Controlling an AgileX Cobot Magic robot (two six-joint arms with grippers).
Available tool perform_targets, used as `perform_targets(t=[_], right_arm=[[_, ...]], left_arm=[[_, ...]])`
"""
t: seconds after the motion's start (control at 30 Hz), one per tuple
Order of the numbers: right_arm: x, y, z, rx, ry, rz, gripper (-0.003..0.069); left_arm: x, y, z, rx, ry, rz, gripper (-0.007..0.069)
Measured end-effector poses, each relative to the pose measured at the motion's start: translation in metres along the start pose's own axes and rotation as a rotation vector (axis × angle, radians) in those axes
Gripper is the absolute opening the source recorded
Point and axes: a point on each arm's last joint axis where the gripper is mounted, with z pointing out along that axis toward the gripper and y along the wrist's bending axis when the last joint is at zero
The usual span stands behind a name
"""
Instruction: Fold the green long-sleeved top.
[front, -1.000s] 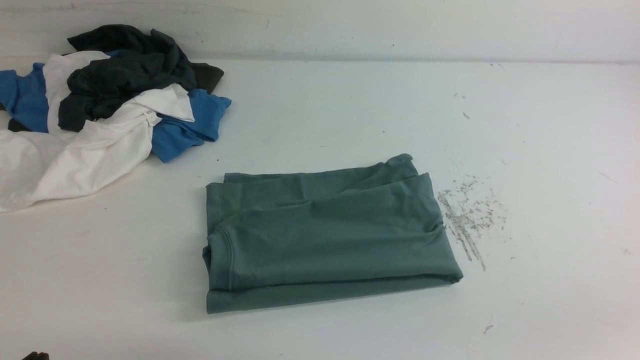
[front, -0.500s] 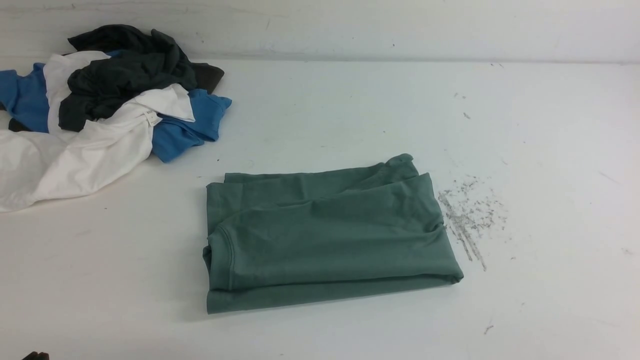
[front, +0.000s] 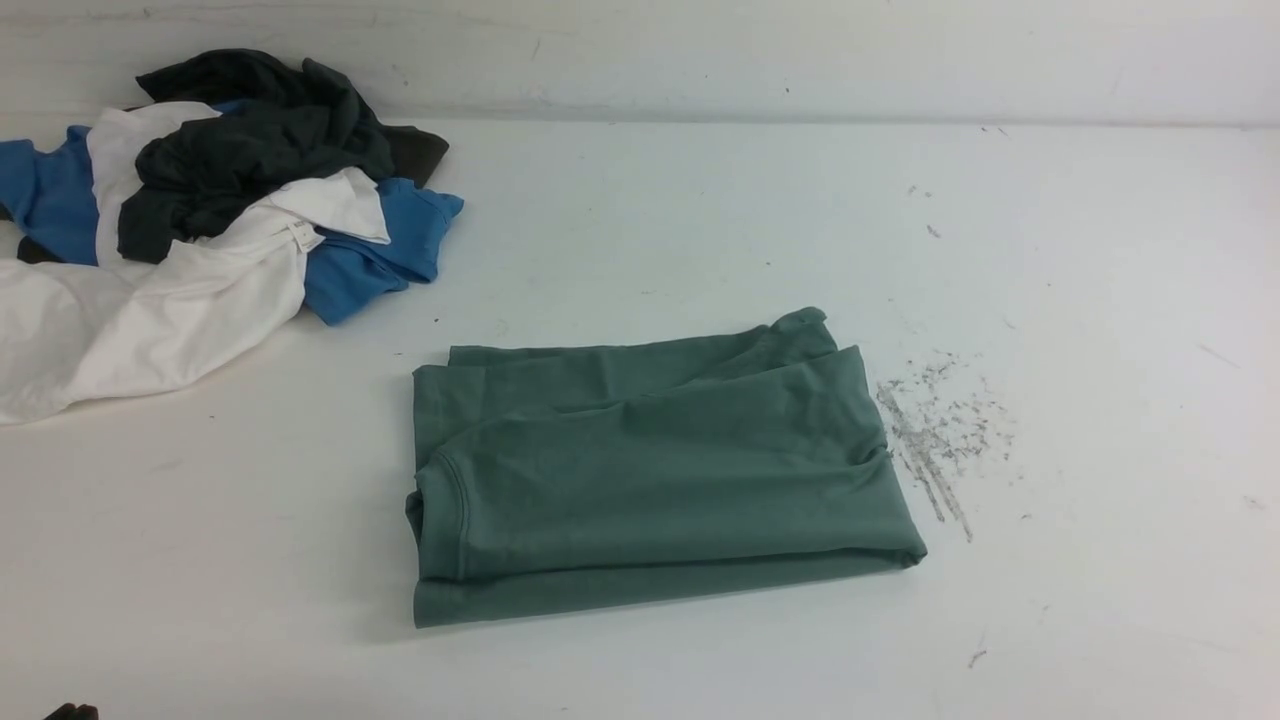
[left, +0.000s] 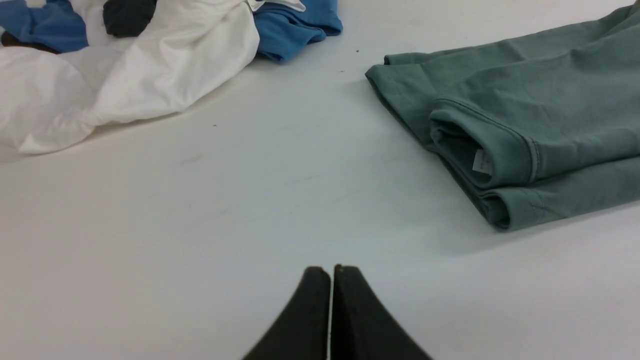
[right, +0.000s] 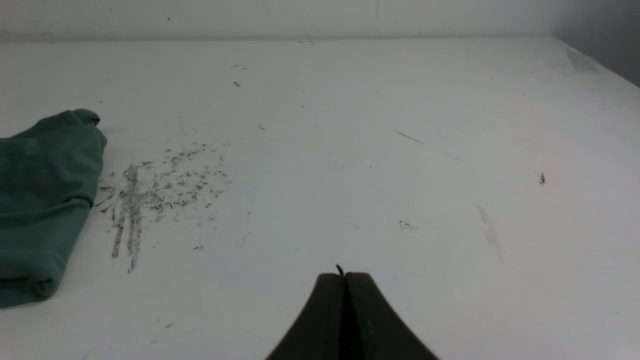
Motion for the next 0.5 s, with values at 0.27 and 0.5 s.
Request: perform_targets(t=[0.27, 0.5], right_arm=[[0.0001, 0.0, 0.0, 0.0, 0.001, 0.017, -0.0015], [0.0003, 0.0017, 0.0, -0.029, 0.003, 0.017, -0.0015]], left_arm=[[0.0, 0.0, 0.0, 0.0, 0.0, 0.0, -0.0003], [0.0, 0.0, 0.0, 0.0, 0.0, 0.0, -0.0003]])
